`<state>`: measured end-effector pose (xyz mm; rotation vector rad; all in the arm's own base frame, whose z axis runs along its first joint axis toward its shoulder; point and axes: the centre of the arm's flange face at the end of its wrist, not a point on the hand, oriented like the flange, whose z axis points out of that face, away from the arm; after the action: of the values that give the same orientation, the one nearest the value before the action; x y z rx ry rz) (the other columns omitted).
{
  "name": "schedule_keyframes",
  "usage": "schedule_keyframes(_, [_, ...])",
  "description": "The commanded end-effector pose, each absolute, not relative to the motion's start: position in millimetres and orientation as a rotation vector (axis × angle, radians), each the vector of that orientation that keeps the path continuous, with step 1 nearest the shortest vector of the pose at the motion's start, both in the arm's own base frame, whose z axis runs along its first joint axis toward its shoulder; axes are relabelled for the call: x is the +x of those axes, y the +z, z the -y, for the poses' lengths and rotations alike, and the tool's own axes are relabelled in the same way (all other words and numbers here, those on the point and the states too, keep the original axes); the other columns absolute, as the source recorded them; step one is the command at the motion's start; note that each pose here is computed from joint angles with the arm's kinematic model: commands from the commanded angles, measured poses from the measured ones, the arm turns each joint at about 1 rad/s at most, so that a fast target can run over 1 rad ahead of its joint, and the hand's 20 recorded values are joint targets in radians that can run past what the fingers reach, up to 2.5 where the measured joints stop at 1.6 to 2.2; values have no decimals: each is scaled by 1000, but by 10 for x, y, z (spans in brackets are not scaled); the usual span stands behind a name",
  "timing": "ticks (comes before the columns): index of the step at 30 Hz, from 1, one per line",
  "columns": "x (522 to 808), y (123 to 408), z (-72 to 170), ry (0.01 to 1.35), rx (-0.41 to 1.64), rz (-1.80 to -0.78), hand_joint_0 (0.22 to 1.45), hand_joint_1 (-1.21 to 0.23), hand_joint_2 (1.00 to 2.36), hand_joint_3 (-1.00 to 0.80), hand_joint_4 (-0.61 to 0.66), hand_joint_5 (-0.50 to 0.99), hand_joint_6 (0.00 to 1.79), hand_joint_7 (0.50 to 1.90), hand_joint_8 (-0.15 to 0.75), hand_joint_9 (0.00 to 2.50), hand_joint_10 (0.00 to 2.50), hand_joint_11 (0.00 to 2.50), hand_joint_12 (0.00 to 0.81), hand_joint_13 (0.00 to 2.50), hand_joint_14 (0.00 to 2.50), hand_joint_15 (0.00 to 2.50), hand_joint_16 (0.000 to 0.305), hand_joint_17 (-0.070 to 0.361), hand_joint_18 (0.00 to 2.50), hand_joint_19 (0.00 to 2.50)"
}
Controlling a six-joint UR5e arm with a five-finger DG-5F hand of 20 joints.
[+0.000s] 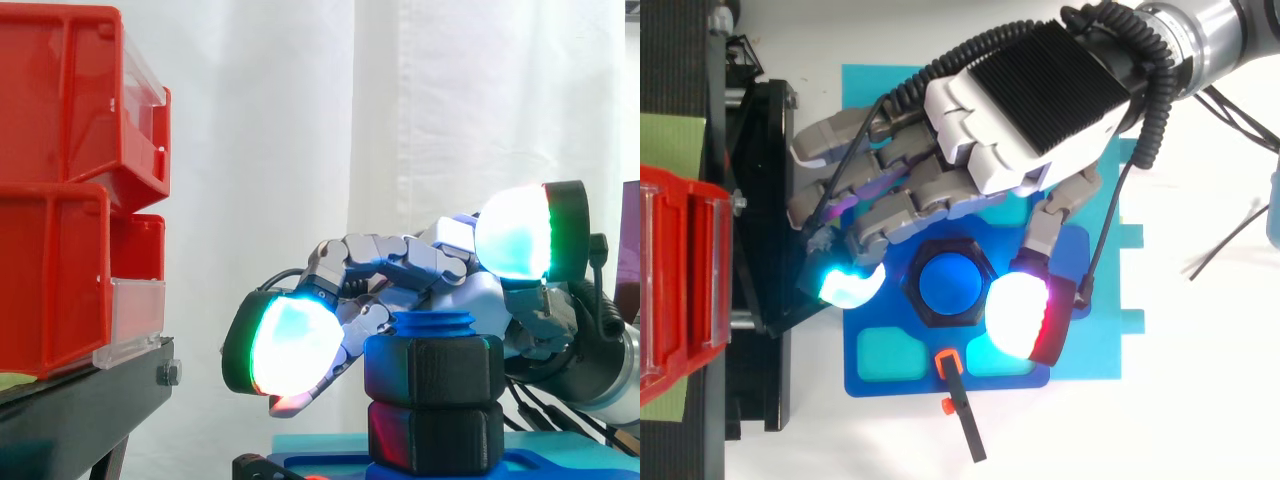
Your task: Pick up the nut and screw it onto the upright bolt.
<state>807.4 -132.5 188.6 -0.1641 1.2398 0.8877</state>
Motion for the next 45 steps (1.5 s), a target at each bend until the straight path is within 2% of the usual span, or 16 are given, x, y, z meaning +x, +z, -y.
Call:
schedule_keyframes(1, [8076, 1886, 1298, 890, -165, -1240, 464, -13, 1000, -500, 224, -52, 505, 1174, 245, 714, 0, 0, 316, 381, 0, 0, 38, 85, 123, 0])
schedule_keyframes(7, [8077, 1871, 1284, 894, -165, -1244, 468, -36, 1000, -500, 185, -36, 505, 1323, 250, 732, 0, 0, 312, 392, 0, 0, 37, 83, 143, 0])
schedule_keyframes(13, [8064, 1844, 1282, 897, -160, -1256, 472, -56, 1000, -500, 173, -26, 504, 1403, 253, 746, 0, 0, 308, 402, 0, 0, 36, 82, 154, 0])
schedule_keyframes(33, [8030, 1799, 1354, 891, -149, -1266, 482, -89, 1000, -500, 163, -5, 500, 1553, 257, 793, 0, 0, 298, 439, 0, 0, 35, 78, 199, 2])
schedule_keyframes(39, [8025, 1812, 1379, 888, -148, -1264, 483, -92, 1000, -500, 152, -6, 514, 1549, 261, 802, 0, 0, 296, 450, 0, 0, 35, 78, 209, 0])
schedule_keyframes(45, [8025, 1803, 1391, 887, -148, -1263, 483, -94, 1000, -500, 159, -9, 552, 1470, 260, 820, 0, 0, 295, 461, 0, 0, 35, 78, 226, 4])
